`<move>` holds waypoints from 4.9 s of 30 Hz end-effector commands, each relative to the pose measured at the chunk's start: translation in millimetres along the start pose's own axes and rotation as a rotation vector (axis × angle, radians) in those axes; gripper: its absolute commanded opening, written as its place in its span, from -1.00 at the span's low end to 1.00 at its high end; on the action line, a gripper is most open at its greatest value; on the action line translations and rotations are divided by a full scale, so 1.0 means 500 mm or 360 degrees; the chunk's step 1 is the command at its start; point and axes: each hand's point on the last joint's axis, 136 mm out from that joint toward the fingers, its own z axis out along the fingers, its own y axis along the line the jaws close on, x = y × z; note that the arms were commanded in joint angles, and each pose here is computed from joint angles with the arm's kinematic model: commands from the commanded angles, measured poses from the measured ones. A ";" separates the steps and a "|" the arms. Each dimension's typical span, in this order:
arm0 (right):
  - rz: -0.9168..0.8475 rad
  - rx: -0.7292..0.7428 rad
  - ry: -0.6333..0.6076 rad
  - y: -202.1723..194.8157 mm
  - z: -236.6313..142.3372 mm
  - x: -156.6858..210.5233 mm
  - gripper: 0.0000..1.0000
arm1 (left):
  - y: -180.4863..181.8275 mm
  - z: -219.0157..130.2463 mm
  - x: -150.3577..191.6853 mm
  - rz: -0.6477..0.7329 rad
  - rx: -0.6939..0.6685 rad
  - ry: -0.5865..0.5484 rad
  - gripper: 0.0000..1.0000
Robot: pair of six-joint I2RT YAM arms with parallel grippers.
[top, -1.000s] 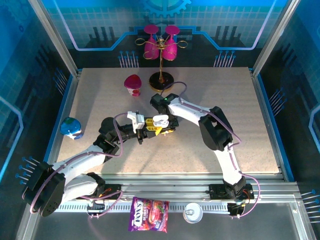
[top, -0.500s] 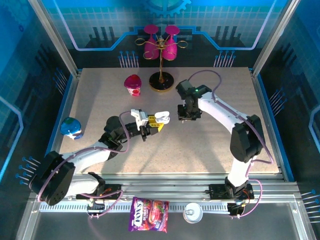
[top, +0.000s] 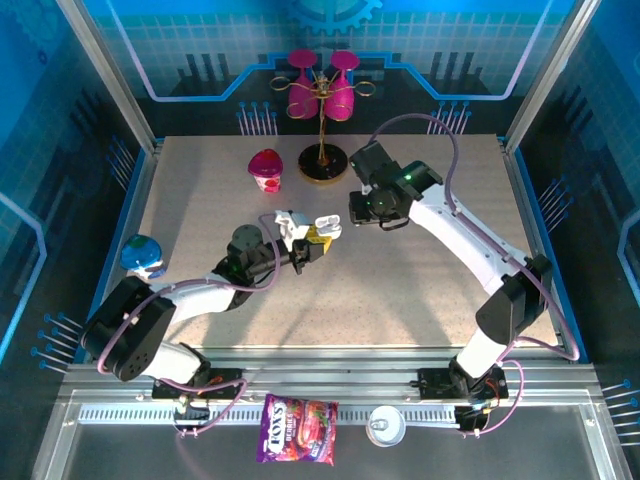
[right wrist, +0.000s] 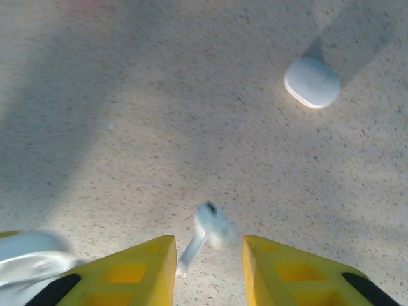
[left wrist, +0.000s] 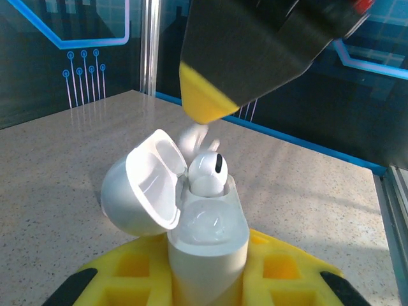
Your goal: Insert wireless bluetooth earbuds into charging case
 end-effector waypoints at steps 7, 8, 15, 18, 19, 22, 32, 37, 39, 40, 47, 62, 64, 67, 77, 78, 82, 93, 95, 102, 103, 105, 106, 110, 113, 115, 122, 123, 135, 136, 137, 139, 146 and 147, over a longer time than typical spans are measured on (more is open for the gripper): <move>-0.0131 -0.0061 -0.0085 0.066 -0.037 -0.022 -0.36 | 0.005 0.033 -0.014 -0.0072 -0.0051 -0.0006 -0.92; -0.0125 -0.0045 -0.0081 0.062 -0.035 -0.020 -0.36 | 0.008 0.031 -0.014 -0.0076 -0.0069 -0.0009 -0.91; -0.0063 -0.0089 -0.0112 0.044 -0.026 -0.009 -0.29 | 0.053 -0.001 -0.010 -0.0143 -0.0232 -0.0033 -0.89; -0.0075 -0.0144 -0.0216 0.041 -0.028 -0.007 -0.19 | 0.071 -0.011 -0.001 -0.0148 -0.0301 -0.0034 -0.89; -0.0078 -0.0169 -0.0259 0.039 -0.033 -0.006 -0.12 | 0.078 -0.015 0.000 -0.0149 -0.0327 -0.0038 -0.90; -0.0041 -0.0249 -0.0353 0.024 -0.044 0.009 0.05 | 0.096 -0.028 0.006 -0.0153 -0.0390 -0.0051 -0.90; 0.0078 -0.0497 -0.0009 0.008 0.065 0.160 0.11 | 0.111 -0.065 -0.022 -0.0083 -0.0470 -0.0135 -0.91; 0.0197 -0.0734 0.0303 0.070 0.159 0.225 -0.02 | 0.093 -0.084 -0.050 -0.0024 -0.0456 -0.0187 -0.91; 0.0202 -0.0801 0.0402 0.099 0.189 0.242 -0.07 | 0.086 -0.093 -0.061 -0.0001 -0.0453 -0.0200 -0.91; 0.0188 -0.0819 0.0452 0.114 0.205 0.253 -0.09 | 0.082 -0.098 -0.066 0.0010 -0.0453 -0.0202 -0.91; 0.0108 -0.0870 0.0647 0.185 0.282 0.294 -0.13 | 0.063 -0.122 -0.090 0.0054 -0.0453 -0.0216 -0.91; -0.0043 -0.0626 0.0745 0.142 0.337 0.333 -0.10 | 0.054 -0.121 -0.098 0.0058 -0.0417 -0.0208 -0.90; -0.0067 -0.0602 0.0760 0.132 0.328 0.341 -0.10 | 0.055 -0.119 -0.097 0.0057 -0.0417 -0.0201 -0.90; -0.0076 -0.0611 0.0794 0.127 0.313 0.356 -0.12 | 0.055 -0.116 -0.098 0.0057 -0.0411 -0.0203 -0.90; -0.0126 -0.0655 0.0876 0.137 0.269 0.414 -0.24 | 0.057 -0.114 -0.102 0.0055 -0.0413 -0.0209 -0.90; -0.0129 -0.0652 0.0879 0.137 0.266 0.418 -0.24 | 0.057 -0.114 -0.100 0.0054 -0.0414 -0.0206 -0.90; -0.0150 -0.0640 0.0859 0.138 0.251 0.419 -0.21 | 0.056 -0.114 -0.101 0.0050 -0.0408 -0.0207 -0.90; -0.0165 -0.0359 0.0918 0.124 0.272 0.393 -0.11 | 0.048 -0.129 -0.118 0.0115 -0.0424 -0.0237 -0.90; -0.0229 -0.0301 0.0938 0.125 0.272 0.392 -0.10 | 0.047 -0.135 -0.122 0.0129 -0.0438 -0.0245 -0.89; -0.0503 -0.0108 0.0983 0.135 0.275 0.402 -0.08 | 0.052 -0.163 -0.145 0.0199 -0.0543 -0.0263 -0.89; -0.0531 -0.0088 0.0988 0.136 0.276 0.403 -0.08 | 0.052 -0.166 -0.147 0.0211 -0.0554 -0.0255 -0.89; -0.0578 -0.0047 0.0995 0.135 0.279 0.403 -0.09 | 0.052 -0.170 -0.149 0.0231 -0.0568 -0.0246 -0.89; -0.0607 -0.0031 0.0995 0.137 0.281 0.402 -0.10 | 0.051 -0.172 -0.150 0.0236 -0.0570 -0.0246 -0.89; -0.0674 -0.0005 0.1014 0.139 0.285 0.404 -0.12 | 0.050 -0.172 -0.148 0.0234 -0.0567 -0.0240 -0.89; -0.0709 -0.0010 0.1037 0.141 0.283 0.411 -0.15 | 0.050 -0.171 -0.146 0.0229 -0.0563 -0.0240 -0.89; -0.0724 -0.0009 0.1051 0.140 0.280 0.415 -0.18 | 0.051 -0.170 -0.146 0.0230 -0.0565 -0.0240 -0.89; -0.0710 -0.0005 0.1068 0.138 0.282 0.421 -0.27 | 0.053 -0.165 -0.144 0.0218 -0.0555 -0.0242 -0.88; -0.0704 -0.0006 0.1070 0.140 0.284 0.422 -0.29 | 0.053 -0.164 -0.143 0.0218 -0.0555 -0.0241 -0.89; -0.0686 -0.0023 0.1042 0.157 0.302 0.411 -0.24 | 0.053 -0.166 -0.139 0.0209 -0.0556 -0.0231 -0.88; -0.0688 -0.0022 0.1043 0.158 0.305 0.411 -0.24 | 0.052 -0.166 -0.141 0.0210 -0.0554 -0.0234 -0.88; -0.0691 -0.0022 0.1042 0.159 0.306 0.409 -0.23 | 0.052 -0.167 -0.141 0.0211 -0.0557 -0.0235 -0.88; -0.0702 -0.0023 0.1032 0.161 0.310 0.406 -0.21 | 0.052 -0.167 -0.140 0.0211 -0.0558 -0.0232 -0.88; -0.0738 -0.0024 0.1057 0.164 0.321 0.408 -0.28 | 0.051 -0.172 -0.141 0.0215 -0.0566 -0.0230 -0.88; -0.0735 -0.0016 0.1060 0.162 0.322 0.408 -0.29 | 0.050 -0.172 -0.142 0.0214 -0.0563 -0.0228 -0.88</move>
